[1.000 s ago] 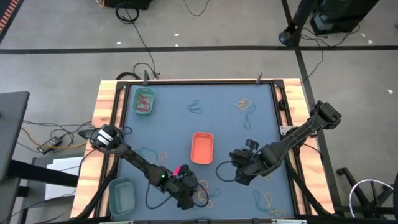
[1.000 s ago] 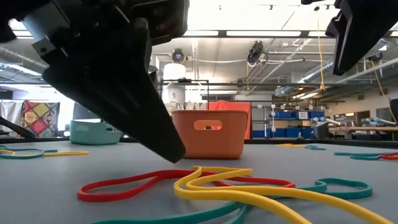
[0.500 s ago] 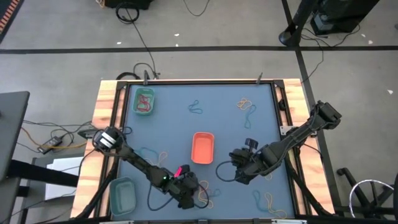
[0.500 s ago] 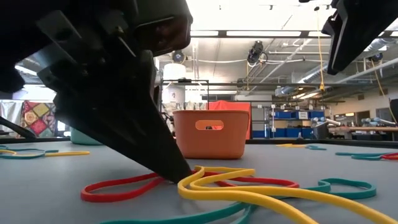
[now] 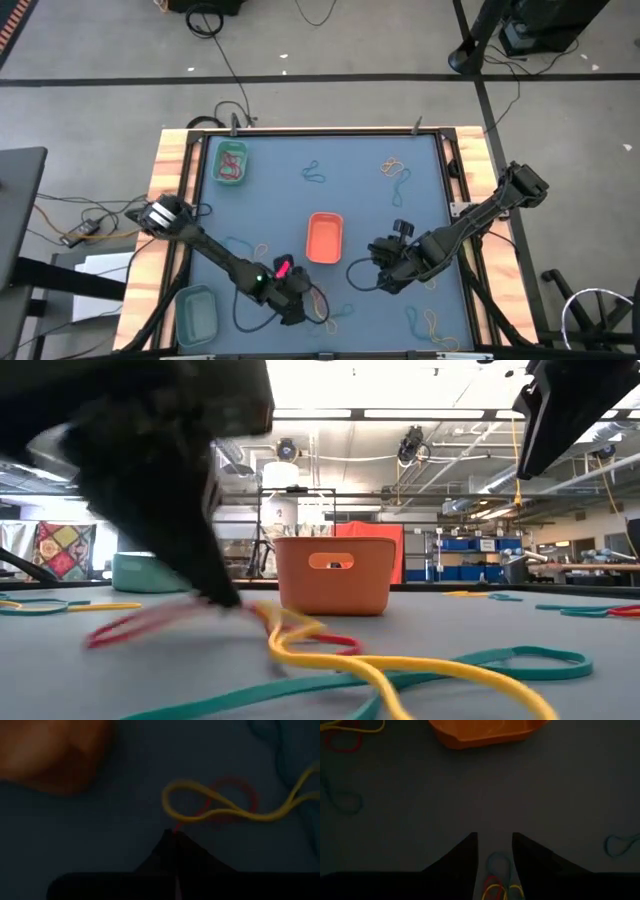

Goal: Sort rubber bands into baskets
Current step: Put the red rubber band into the green bin

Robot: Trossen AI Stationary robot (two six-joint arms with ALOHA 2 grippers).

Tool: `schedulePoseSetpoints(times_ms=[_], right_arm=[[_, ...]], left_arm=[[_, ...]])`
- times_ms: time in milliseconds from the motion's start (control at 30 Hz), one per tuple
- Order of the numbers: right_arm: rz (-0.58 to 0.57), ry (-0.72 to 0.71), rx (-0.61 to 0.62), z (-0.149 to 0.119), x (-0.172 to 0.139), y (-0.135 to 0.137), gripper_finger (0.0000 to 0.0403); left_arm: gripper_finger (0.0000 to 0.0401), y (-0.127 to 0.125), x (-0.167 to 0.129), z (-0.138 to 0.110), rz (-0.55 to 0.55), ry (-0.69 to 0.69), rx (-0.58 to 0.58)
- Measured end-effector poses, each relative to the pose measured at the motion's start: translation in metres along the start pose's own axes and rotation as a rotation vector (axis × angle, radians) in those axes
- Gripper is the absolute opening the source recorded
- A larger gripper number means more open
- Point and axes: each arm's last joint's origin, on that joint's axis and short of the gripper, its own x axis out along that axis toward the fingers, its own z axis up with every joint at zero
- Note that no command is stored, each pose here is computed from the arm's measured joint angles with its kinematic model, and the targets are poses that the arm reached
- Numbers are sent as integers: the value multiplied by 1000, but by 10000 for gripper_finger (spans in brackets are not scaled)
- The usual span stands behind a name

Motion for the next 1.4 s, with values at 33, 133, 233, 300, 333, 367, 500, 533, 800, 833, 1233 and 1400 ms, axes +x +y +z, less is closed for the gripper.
schedulePoseSetpoints(times_ms=[33, 133, 233, 300, 333, 367, 500, 533, 800, 833, 1233, 1400], right_arm=[[-8, -9, 1, 0, 0, 0, 133], [-19, -18, 14, 2, 1, -2, 133], [-36, -31, 29, 4, 2, -4, 133], [-43, -29, 39, 6, 4, -6, 133], [-48, -26, 45, 6, 6, -8, 133], [-52, -23, 50, 6, 8, -9, 133], [-56, -9, 75, 8, 15, -14, 133], [-48, -3, 84, 8, 17, -15, 133], [6, -6, 215, 17, 25, -19, 133], [11, -4, 237, 18, 25, -19, 133], [36, 52, 446, 19, 27, -22, 133], [36, 54, 500, 18, 27, -21, 133]], left_arm=[[2, 4, -7, 4, 8, -1, -5], [1, 13, -26, 14, 18, -5, -15], [1, 20, -50, 26, -15, -45, -27], [1, 25, -69, 36, -46, -90, -20], [1, 29, -78, 39, -48, -107, -25], [1, 34, -86, 41, -33, -115, -29], [1, 65, -118, 47, 70, -123, -74], [1, 74, -126, 48, 107, -124, -98], [0, 159, -161, 51, 405, -10, -218], [0, 168, -164, 51, 439, 10, -234], [0, 279, -168, 38, 648, 181, -336], [0, 321, -154, 15, 639, 220, -436]])
